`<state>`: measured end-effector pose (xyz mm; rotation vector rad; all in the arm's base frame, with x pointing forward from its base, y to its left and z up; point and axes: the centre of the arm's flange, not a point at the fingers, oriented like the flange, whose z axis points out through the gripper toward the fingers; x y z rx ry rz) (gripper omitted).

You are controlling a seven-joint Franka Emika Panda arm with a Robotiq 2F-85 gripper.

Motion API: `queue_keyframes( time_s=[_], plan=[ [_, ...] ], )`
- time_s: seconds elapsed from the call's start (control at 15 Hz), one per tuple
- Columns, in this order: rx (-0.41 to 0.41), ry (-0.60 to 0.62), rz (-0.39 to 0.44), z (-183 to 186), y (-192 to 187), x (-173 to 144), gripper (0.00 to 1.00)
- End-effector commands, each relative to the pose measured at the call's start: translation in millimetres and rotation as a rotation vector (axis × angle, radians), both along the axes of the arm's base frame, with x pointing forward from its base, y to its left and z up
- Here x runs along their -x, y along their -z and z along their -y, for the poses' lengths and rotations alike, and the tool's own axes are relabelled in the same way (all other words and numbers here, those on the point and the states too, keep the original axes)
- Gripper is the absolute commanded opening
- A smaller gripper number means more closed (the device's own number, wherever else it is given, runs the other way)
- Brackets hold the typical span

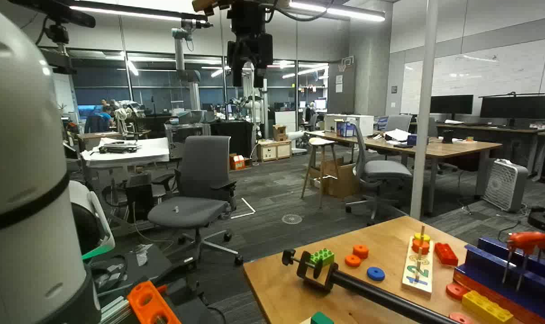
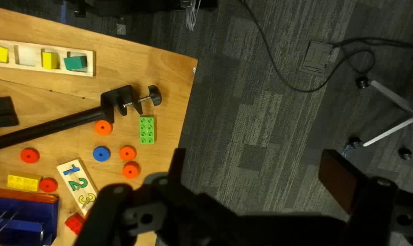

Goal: Put the blue circle on the wooden object.

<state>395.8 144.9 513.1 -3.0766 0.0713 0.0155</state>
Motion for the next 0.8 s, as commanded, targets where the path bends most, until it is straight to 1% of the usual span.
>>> queue_keyframes(
  time_s=[0.0,0.33,0.4,0.53,0.73],
  plan=[
    [-0.001,0.0,0.004,-0.2,-1.8,-0.5,1.0],
    [-0.005,-0.001,0.018,-0.9,-8.4,-0.9,1.0],
    [0.006,-0.013,0.003,1.6,-4.2,-1.0,1.0],
    [0.062,-0.023,-0.008,11.3,12.6,-1.7,1.0],
    [0.115,-0.06,-0.007,35.7,50.0,-3.9,1.0]
  ],
)
